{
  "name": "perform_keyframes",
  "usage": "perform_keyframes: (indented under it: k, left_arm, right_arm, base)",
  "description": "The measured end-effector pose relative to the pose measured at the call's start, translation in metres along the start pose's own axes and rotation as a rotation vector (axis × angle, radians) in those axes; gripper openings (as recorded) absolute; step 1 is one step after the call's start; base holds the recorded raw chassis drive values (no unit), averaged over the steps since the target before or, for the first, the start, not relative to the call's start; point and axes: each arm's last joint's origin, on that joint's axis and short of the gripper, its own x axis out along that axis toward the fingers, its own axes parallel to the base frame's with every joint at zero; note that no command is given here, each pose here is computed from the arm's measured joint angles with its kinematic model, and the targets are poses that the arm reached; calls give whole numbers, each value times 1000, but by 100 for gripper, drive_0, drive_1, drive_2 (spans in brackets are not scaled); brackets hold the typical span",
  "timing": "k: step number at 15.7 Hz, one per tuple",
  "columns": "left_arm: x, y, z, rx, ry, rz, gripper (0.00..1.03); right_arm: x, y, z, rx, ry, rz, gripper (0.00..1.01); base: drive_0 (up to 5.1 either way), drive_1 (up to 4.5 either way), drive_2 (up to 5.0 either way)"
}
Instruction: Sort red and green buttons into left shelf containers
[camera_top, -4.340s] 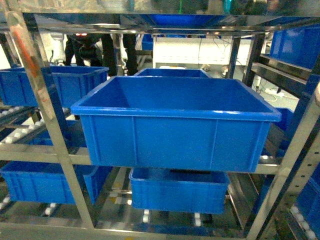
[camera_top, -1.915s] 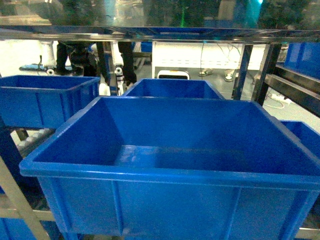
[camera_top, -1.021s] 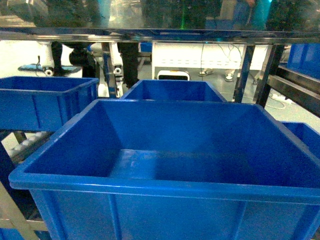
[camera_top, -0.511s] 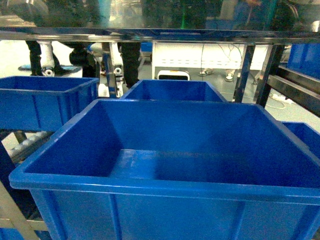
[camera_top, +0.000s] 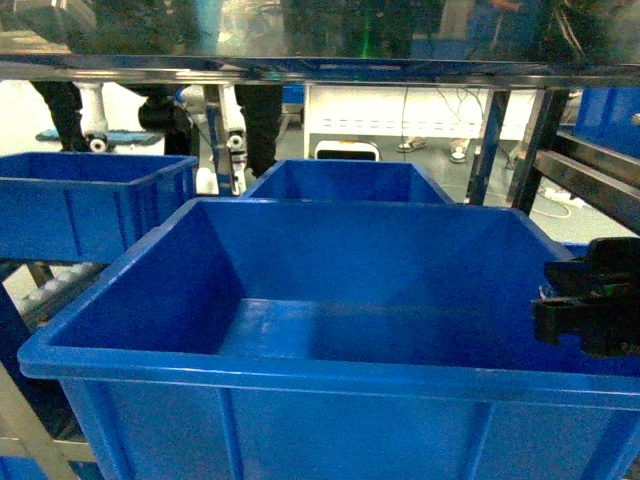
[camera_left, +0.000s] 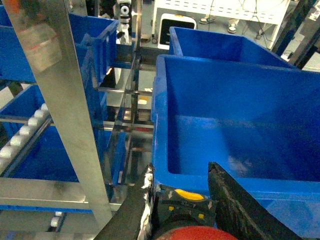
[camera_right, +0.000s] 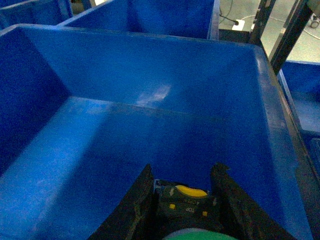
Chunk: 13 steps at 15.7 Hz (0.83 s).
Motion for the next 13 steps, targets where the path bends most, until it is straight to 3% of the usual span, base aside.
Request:
perform_keyframes:
  k: [9, 13]
  left_arm:
    - [0, 0, 0, 0, -2, 0, 28]
    - [0, 0, 0, 0, -2, 0, 28]
  right_arm:
    - [6, 3, 0, 5, 15, -3, 29]
    - [45, -2, 1, 16, 43, 4, 29]
  base:
    - [0, 0, 0]
    - [0, 0, 0]
